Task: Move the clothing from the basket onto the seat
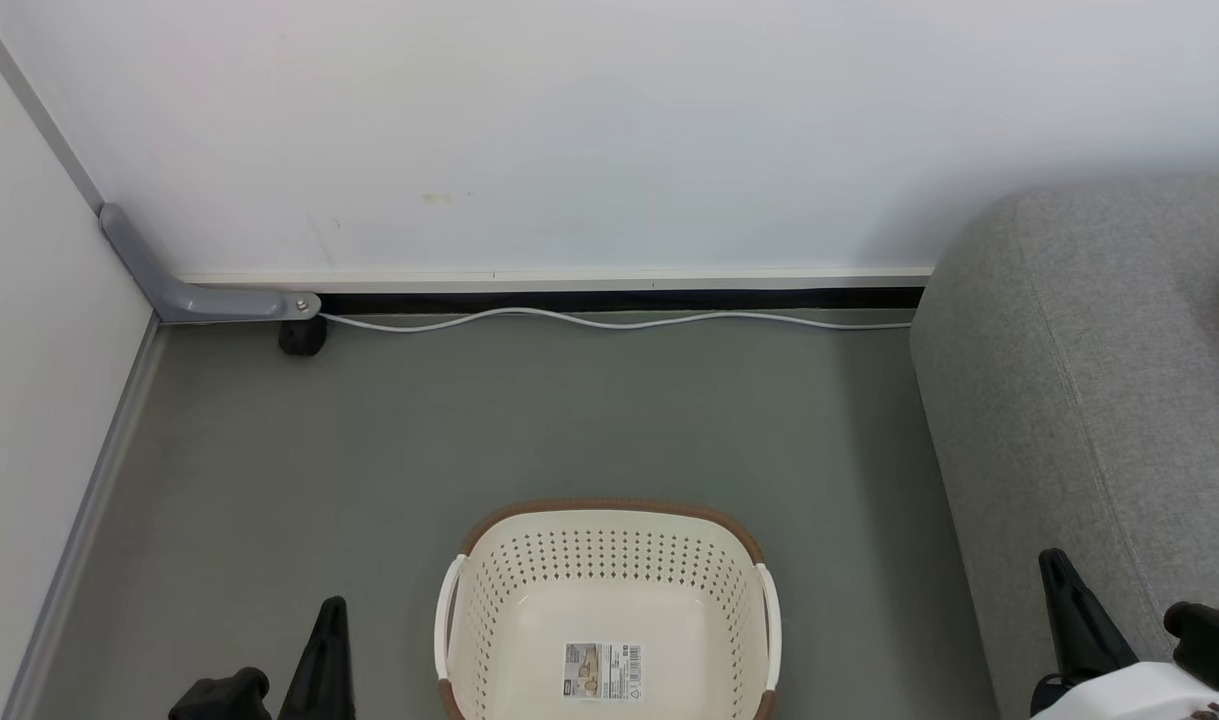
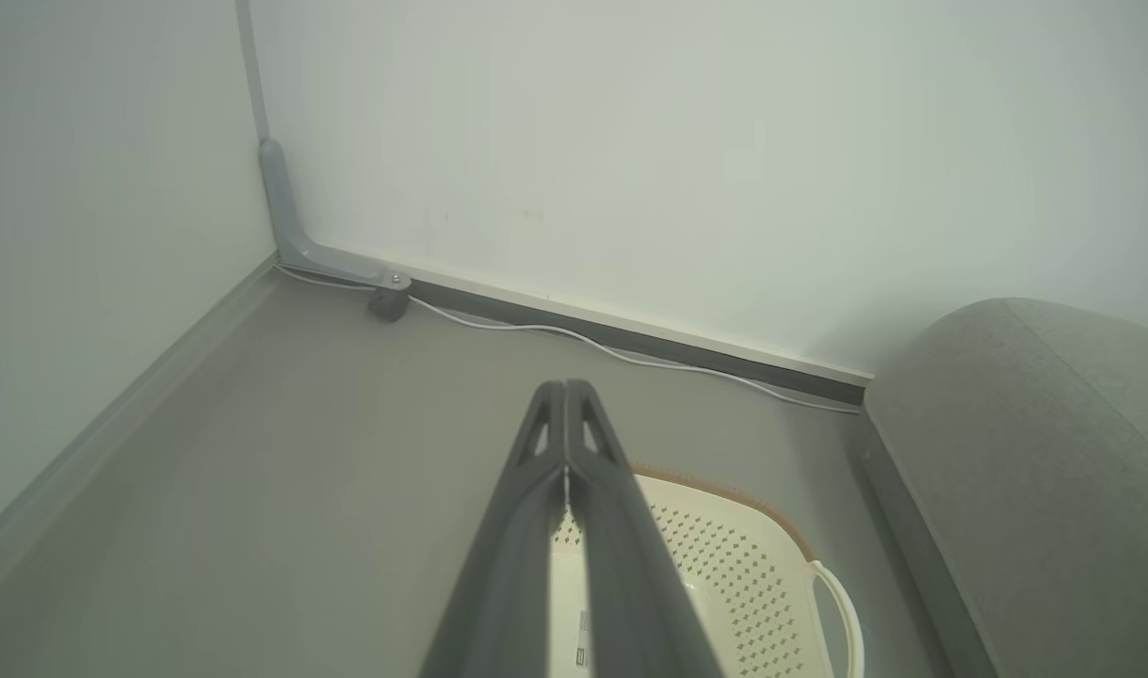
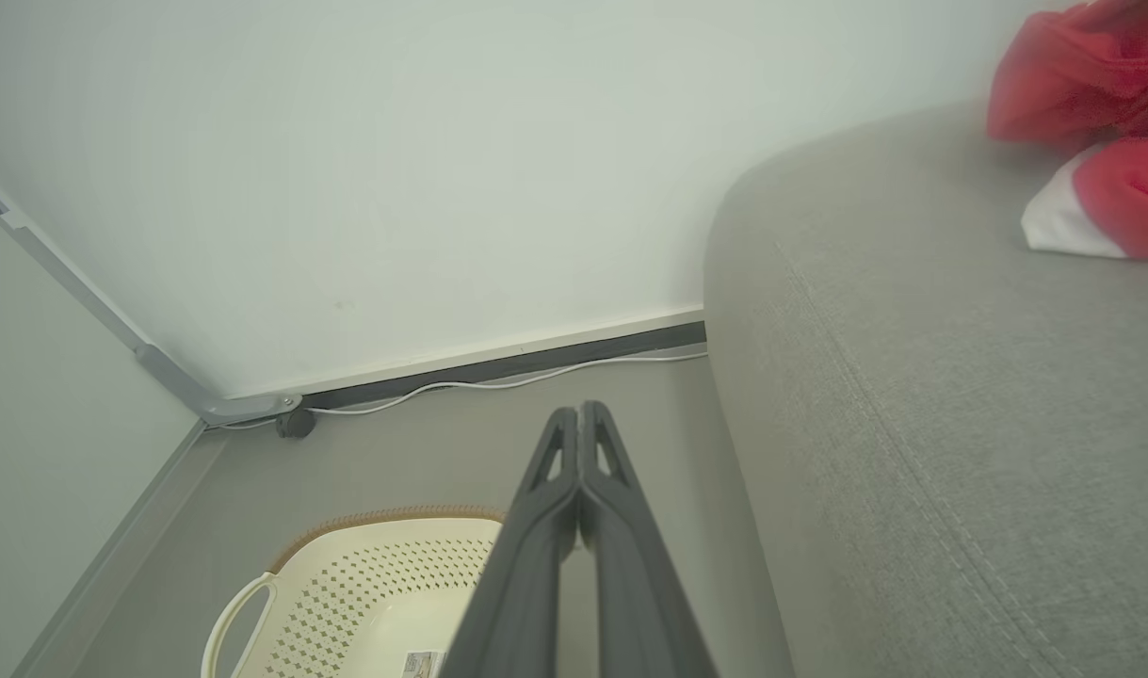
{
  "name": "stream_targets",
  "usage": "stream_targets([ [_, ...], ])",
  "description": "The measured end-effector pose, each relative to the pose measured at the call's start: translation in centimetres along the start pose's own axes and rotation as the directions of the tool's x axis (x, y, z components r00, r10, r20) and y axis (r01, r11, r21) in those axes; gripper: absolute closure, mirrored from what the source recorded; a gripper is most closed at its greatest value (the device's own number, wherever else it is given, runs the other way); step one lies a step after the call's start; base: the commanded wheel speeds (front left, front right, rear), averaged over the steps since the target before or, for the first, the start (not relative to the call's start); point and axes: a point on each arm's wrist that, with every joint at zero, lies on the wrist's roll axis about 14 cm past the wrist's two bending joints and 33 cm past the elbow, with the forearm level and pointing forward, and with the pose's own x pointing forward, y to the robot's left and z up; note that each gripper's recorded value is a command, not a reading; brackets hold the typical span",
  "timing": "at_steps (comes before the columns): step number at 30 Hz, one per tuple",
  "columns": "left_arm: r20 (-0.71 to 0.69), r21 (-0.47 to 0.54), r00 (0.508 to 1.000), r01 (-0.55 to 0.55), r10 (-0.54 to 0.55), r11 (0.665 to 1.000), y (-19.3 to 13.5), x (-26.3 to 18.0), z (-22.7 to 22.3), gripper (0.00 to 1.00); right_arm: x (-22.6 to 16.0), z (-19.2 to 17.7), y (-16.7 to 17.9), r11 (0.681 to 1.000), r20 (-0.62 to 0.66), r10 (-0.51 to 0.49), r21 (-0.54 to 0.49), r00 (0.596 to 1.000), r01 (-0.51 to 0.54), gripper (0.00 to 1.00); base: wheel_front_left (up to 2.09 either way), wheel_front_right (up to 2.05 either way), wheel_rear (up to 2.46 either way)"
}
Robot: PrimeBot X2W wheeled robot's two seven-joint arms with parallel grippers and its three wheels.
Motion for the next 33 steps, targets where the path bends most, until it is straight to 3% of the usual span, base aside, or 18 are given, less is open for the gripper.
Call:
stream_targets([
  [18,-0.042,-0.194,0.999,-0.03,0.022,0.981,0.6,0.2,-0.3,1.0,-0.1,0.3,-0.7,0.979,0.002,-0.059,0.195,0.998,0.057,1.0,0.0,0.0,0.0],
  [33,-0.062,-0.356,0.998,-0.035,0.014,0.934,0.6,0.7,0.0,1.0,0.0,0.9,-1.2,0.927,0.007,-0.093,0.365,0.996,0.085,1.0,0.0,0.0,0.0],
])
